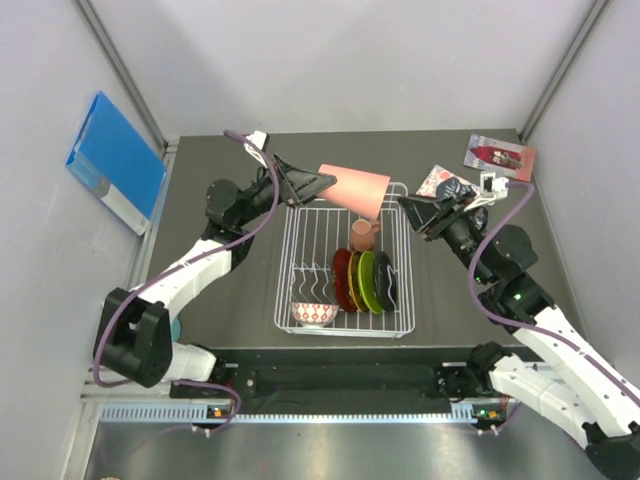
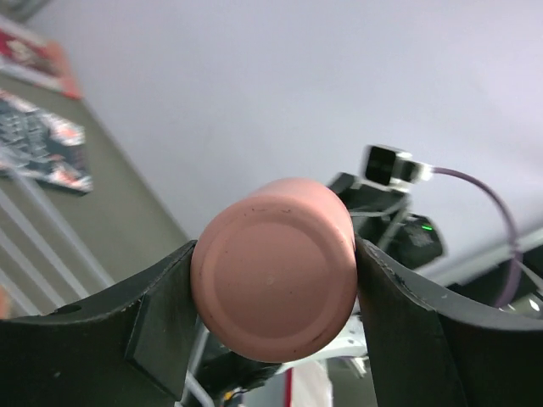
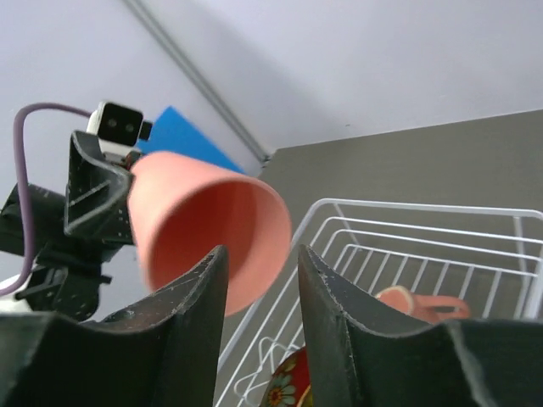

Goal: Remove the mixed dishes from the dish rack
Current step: Place the cup at the center of the board.

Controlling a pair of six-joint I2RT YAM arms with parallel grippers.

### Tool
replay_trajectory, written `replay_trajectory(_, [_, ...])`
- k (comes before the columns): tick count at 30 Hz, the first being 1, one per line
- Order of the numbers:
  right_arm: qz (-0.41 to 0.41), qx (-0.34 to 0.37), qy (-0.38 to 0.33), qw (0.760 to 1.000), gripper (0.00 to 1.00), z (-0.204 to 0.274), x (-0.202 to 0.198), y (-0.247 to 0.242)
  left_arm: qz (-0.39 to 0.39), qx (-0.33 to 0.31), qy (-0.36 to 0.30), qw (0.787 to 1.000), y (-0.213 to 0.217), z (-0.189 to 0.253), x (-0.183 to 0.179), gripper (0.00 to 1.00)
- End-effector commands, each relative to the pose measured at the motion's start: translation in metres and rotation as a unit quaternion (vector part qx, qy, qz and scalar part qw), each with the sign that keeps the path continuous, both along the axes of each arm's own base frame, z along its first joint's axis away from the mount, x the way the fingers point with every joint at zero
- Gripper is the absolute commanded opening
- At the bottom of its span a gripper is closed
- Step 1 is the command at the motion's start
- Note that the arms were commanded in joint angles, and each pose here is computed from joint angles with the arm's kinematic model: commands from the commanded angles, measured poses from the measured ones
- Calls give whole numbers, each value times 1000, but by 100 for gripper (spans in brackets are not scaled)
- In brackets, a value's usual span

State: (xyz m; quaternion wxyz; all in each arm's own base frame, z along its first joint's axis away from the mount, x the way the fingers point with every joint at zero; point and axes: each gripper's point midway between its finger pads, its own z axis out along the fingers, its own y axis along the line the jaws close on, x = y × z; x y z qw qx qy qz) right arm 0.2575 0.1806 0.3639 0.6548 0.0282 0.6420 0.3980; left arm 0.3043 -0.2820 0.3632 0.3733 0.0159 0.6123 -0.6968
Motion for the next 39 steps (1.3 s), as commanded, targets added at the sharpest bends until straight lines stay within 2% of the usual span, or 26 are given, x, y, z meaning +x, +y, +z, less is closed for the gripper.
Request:
replay_trajectory(1, [85, 42, -33, 995, 41, 18, -15, 24, -76, -103, -122, 984, 14, 70, -54, 0])
replay_trajectory(7, [120, 47, -37, 991, 45, 14, -15, 36, -81, -108, -121, 983, 13, 70, -53, 0])
replay_trajectory(16, [133, 52, -54, 988, 46, 22, -10, 45, -93, -109, -92, 985, 8, 53, -43, 0])
replay_trajectory(26, [59, 22, -59, 996, 51, 22, -16, 10, -84, -99, -107, 986, 6, 56, -37, 0])
replay_trajectory(31, [67, 16, -54, 996, 53, 18, -21, 11, -88, -100, -101, 986, 5, 52, -34, 0])
replay_trajectory(39, [100, 8, -48, 994, 54, 13, -4, 34, -104, -115, -100, 983, 5, 53, -39, 0])
